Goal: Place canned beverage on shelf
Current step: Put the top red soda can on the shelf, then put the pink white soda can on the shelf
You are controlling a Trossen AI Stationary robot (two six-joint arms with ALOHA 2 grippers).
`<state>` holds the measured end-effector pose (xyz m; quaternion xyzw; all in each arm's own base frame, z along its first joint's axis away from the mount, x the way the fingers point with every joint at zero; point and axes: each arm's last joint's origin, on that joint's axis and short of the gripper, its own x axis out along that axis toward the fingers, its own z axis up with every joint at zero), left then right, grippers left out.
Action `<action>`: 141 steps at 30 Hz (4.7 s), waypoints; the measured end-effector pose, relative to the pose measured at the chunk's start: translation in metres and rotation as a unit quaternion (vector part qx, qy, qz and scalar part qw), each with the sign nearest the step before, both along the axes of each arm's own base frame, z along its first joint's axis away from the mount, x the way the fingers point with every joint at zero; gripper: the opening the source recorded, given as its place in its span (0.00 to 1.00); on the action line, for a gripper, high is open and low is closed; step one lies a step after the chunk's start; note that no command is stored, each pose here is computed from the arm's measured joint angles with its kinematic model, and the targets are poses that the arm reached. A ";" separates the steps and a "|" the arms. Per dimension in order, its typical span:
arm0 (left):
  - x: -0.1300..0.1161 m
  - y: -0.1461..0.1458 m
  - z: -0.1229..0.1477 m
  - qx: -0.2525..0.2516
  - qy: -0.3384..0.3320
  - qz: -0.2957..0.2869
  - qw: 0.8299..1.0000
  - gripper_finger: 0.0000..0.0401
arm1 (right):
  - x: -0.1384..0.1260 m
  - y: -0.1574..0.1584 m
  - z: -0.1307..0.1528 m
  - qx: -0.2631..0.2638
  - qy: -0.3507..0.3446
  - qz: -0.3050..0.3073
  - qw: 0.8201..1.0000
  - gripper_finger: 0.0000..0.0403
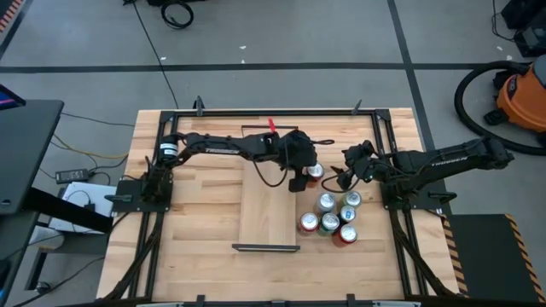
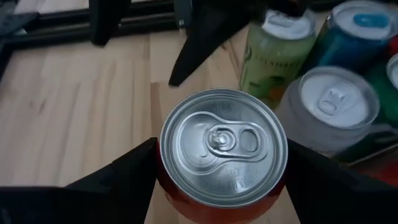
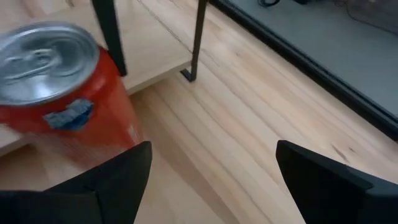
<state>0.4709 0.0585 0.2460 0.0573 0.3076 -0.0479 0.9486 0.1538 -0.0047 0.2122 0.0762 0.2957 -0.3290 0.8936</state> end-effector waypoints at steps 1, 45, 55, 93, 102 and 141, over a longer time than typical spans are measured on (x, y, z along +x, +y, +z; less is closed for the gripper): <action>-0.001 0.000 0.002 0.002 0.002 0.001 1.000 0.74 | -0.001 0.000 0.000 0.000 0.002 -0.001 1.000 0.88; -0.141 0.030 0.035 -0.026 -0.016 0.139 0.990 0.74 | -0.004 0.013 -0.006 -0.011 -0.056 0.075 0.996 0.88; -0.185 0.039 -0.006 -0.054 -0.069 0.226 0.970 0.74 | -0.003 0.014 -0.004 -0.015 -0.066 0.079 0.995 0.88; -0.199 0.049 -0.014 -0.037 -0.030 0.238 0.970 0.99 | -0.001 0.015 -0.002 -0.011 -0.075 0.093 0.993 0.88; -0.204 0.032 0.020 0.010 -0.023 0.239 0.971 0.99 | -0.001 0.015 -0.002 -0.010 -0.076 0.092 0.993 0.88; -0.161 -0.088 0.029 -0.054 -0.107 0.063 0.991 0.99 | 0.039 0.060 0.030 0.021 0.084 0.314 0.945 0.88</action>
